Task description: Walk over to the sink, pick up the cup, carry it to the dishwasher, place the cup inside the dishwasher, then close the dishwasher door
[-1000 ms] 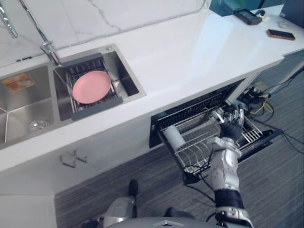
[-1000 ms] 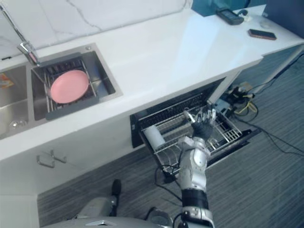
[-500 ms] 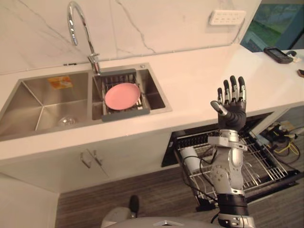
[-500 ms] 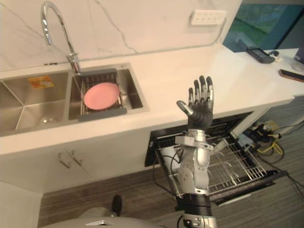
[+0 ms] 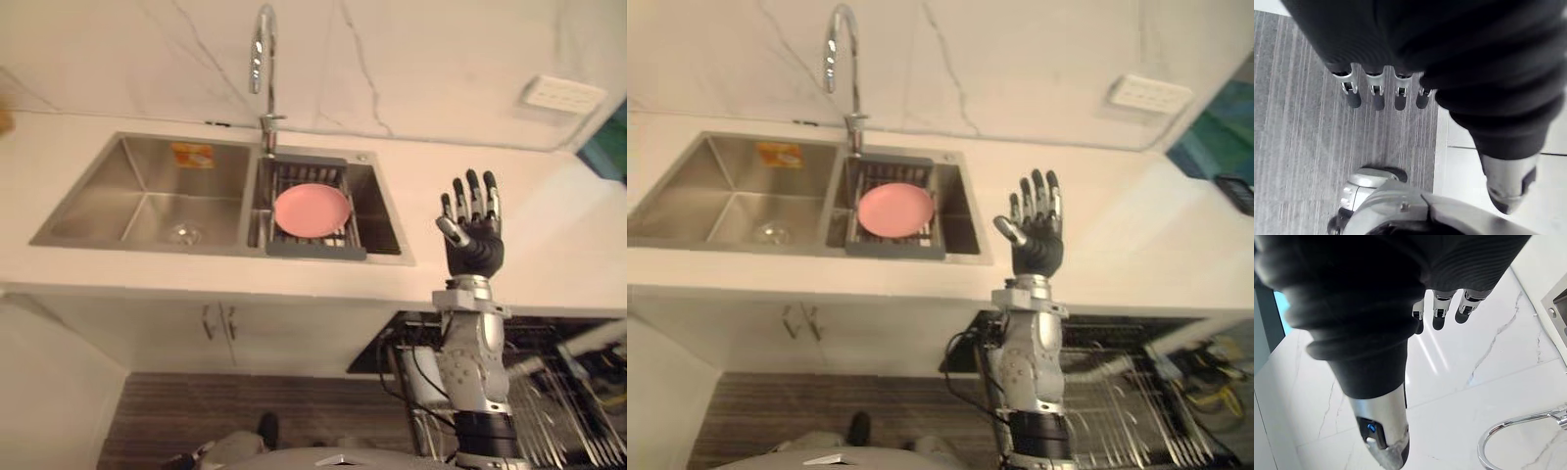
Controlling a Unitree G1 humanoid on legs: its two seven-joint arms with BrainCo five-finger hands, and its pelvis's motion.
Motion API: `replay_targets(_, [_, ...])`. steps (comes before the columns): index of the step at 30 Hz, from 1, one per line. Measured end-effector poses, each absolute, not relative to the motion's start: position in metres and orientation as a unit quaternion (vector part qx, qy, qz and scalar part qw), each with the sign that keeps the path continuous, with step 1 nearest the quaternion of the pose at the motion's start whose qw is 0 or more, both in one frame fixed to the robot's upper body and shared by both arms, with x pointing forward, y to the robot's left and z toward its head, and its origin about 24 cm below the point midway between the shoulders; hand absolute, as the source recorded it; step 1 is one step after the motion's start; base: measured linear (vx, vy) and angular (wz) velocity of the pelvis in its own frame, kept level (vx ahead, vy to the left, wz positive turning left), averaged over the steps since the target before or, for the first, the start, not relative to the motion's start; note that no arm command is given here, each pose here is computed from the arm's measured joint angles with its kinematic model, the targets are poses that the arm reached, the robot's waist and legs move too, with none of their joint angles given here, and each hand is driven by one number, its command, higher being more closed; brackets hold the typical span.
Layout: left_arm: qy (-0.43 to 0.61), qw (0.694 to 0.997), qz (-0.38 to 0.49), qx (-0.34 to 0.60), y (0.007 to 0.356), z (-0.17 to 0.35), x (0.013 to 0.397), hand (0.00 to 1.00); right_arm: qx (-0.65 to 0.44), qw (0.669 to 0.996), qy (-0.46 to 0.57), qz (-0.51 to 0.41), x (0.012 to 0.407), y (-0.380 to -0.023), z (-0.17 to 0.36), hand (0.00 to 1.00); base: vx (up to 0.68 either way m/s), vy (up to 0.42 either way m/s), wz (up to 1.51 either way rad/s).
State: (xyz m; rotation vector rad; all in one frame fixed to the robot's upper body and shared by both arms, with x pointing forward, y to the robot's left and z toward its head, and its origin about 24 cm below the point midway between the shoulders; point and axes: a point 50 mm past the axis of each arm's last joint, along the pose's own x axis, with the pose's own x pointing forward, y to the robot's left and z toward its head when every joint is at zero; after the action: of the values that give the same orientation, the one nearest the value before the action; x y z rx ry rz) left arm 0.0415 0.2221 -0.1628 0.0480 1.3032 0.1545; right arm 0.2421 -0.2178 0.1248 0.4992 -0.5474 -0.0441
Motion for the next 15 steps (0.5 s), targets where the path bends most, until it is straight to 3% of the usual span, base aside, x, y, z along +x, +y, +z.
replay_targets(7, [0.635,0.768,0.083,0.014,0.221,-0.164,0.007,0.00,0.243,0.930,-0.271,-0.047,0.239,-0.230,0.122,0.00,0.14,-0.015,-0.04])
replay_targets(15, [0.619,0.780,0.089,-0.018,0.223,-0.163,0.030,0.00,0.251,0.943,-0.221,-0.003,0.245,-0.225,0.106,0.00,0.06,-0.014,-0.02])
